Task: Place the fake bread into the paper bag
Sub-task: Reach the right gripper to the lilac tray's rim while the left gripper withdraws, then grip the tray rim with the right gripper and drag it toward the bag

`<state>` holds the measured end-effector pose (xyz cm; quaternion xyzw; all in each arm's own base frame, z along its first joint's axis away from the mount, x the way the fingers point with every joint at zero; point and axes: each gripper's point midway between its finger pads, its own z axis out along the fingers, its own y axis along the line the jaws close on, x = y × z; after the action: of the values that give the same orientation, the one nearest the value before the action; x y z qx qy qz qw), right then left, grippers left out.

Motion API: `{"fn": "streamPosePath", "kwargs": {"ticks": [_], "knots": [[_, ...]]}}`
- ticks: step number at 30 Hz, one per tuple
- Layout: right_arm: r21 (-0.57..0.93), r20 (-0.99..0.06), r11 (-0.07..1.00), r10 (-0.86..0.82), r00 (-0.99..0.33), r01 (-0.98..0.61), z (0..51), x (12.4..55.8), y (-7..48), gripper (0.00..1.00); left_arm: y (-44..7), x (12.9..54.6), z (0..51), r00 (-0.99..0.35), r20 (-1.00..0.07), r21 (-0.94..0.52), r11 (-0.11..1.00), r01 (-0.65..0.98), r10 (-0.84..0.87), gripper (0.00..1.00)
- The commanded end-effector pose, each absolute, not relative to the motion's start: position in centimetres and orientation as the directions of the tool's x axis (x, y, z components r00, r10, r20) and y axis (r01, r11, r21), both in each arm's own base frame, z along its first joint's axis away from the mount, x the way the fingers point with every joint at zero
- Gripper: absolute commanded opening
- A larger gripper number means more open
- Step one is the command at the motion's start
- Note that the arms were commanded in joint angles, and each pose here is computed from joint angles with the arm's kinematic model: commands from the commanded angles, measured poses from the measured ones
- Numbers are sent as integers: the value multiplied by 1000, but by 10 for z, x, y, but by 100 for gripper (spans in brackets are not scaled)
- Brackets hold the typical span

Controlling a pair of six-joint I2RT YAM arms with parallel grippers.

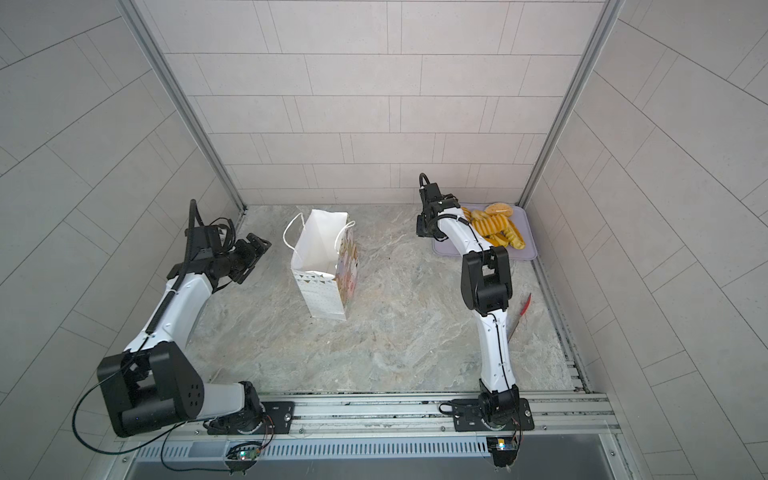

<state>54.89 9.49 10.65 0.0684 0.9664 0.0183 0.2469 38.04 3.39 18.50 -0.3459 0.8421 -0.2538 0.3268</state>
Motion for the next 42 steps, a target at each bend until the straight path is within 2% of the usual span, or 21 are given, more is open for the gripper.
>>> {"fn": "streamPosePath", "kwargs": {"ticks": [1,6,12,20,32,42], "knots": [[33,-442,988,148,-885,149,99,547,82,44,31,380,189,-550,-390,-669,638,-381,-738,95],[31,-420,985,165,-893,168,82,550,76,43,25,378,185,-570,-367,-687,627,-366,-735,94],[35,-386,982,186,-903,188,62,553,70,36,19,376,182,-581,-339,-708,607,-360,-740,92],[50,-349,979,202,-915,197,45,553,72,34,16,375,184,-583,-329,-721,596,-354,-743,89],[30,-277,980,199,-940,198,32,535,82,1,14,373,182,-583,-320,-725,589,-356,-747,88],[62,-268,983,182,-946,171,30,499,121,0,11,367,185,-587,-321,-729,590,-348,-743,88]]}}
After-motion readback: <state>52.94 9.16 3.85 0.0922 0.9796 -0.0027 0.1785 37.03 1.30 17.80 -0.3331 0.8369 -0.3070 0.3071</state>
